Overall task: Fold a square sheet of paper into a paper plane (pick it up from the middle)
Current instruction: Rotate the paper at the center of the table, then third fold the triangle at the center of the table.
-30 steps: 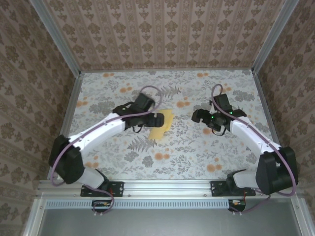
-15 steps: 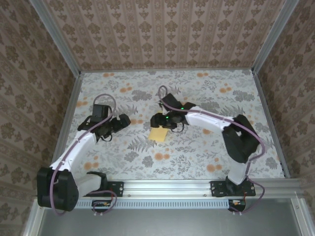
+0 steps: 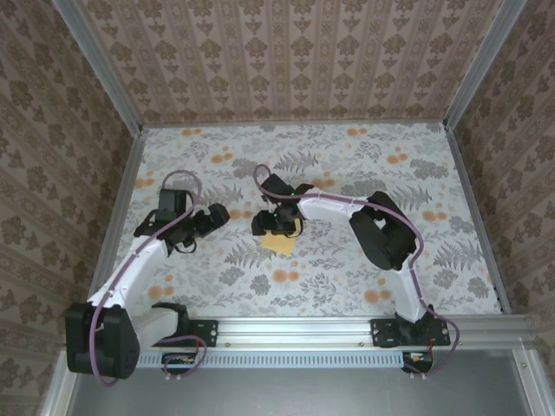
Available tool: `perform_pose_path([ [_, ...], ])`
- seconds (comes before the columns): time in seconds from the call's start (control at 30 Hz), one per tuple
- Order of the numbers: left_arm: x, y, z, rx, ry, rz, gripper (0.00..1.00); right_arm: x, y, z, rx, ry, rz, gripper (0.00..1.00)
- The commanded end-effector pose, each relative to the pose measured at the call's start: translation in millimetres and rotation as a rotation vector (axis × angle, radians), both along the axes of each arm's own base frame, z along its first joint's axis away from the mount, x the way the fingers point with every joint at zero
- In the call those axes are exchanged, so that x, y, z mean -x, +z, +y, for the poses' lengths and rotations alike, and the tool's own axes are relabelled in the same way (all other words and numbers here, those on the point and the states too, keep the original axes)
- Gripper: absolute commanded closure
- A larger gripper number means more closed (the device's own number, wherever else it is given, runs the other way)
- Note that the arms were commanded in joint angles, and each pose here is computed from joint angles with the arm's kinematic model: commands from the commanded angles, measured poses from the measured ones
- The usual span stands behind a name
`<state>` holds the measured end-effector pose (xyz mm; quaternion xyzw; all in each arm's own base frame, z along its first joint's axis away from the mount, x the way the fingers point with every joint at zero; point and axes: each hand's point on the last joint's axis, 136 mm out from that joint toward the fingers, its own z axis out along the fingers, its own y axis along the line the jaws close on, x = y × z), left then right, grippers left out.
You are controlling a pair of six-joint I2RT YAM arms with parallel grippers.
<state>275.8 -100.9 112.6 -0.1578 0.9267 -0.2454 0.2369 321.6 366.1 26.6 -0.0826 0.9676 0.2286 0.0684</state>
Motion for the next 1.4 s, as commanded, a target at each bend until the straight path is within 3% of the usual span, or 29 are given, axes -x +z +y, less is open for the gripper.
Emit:
perform_pose_path([
  [0.0,-3.3,3.9,-0.6,0.002,-0.017,-0.032,0.00,16.7,-16.8,-10.2,0.064,0.122,0.053,0.36],
  [0.27,-7.1,10.1,-13.0,0.050,-0.073,-0.062,0.00,60.4,-18.9,-62.9,0.221,0.405,0.075,0.35],
  [0.37,-10.2,10.8,-26.1,0.088,-0.133,-0.077,0.06,62.9,-3.1,-70.6,0.208,0.427,0.046,0.35],
  [0.47,-14.1,14.3,-44.0,0.106,-0.190,-0.102,0.11,55.0,26.8,-69.9,0.147,0.346,-0.020,0.34],
  [0.57,-16.9,19.0,-69.2,0.115,-0.262,-0.123,0.14,44.2,52.9,-79.4,0.069,0.153,-0.064,0.32],
  [0.7,-22.2,22.1,-110.0,0.135,-0.358,-0.132,0.18,43.0,55.8,-117.9,0.031,-0.119,-0.037,0.32],
  [0.87,-23.6,19.2,-171.3,0.213,-0.479,-0.114,0.35,52.2,51.0,-150.8,-0.020,-0.306,-0.003,0.32],
  [1.1,-36.4,-19.2,-221.5,0.241,-0.529,0.008,0.58,60.4,30.6,-151.2,-0.094,-0.388,0.074,0.33],
  [1.37,-42.7,-68.1,-215.3,0.145,-0.469,0.123,0.66,60.1,18.1,-141.2,-0.122,-0.384,0.122,0.39],
])
